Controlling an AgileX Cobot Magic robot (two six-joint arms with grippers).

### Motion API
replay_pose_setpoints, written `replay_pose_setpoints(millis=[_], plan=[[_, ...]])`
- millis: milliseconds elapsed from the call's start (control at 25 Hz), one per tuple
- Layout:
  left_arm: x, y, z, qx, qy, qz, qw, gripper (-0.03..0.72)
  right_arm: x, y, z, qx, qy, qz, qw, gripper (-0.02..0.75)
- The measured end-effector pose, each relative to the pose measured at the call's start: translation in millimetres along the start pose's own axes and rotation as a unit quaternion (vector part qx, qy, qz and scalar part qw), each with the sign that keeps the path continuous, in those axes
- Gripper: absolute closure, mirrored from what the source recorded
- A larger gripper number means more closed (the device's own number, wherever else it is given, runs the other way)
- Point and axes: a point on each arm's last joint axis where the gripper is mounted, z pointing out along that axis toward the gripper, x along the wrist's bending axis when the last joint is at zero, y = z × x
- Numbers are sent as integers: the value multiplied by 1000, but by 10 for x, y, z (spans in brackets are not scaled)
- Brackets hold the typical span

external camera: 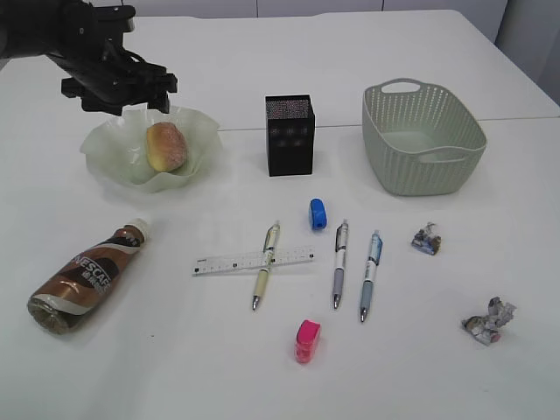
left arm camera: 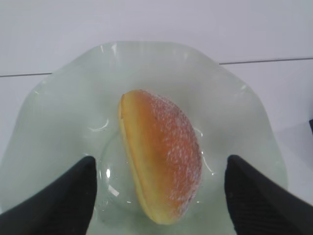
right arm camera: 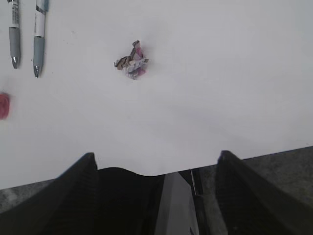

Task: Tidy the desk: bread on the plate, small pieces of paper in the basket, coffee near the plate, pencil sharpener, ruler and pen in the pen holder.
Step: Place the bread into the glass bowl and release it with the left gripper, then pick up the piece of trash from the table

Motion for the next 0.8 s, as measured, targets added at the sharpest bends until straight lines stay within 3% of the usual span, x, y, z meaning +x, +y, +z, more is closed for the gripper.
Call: replay_pose_setpoints(millis=[320,600,800], plan=[[-18,286,-366,65,28,-9,997,99,-11,2,0,-1,-6,-1,1000,164],[-170,313,-686,169,-27,4,985,102,-12,2,0,-1,-7,-2,1000,164],[-368,283,-787,182,-58,32,981,111,-13,0,0,0,-7,-2,1000,164]])
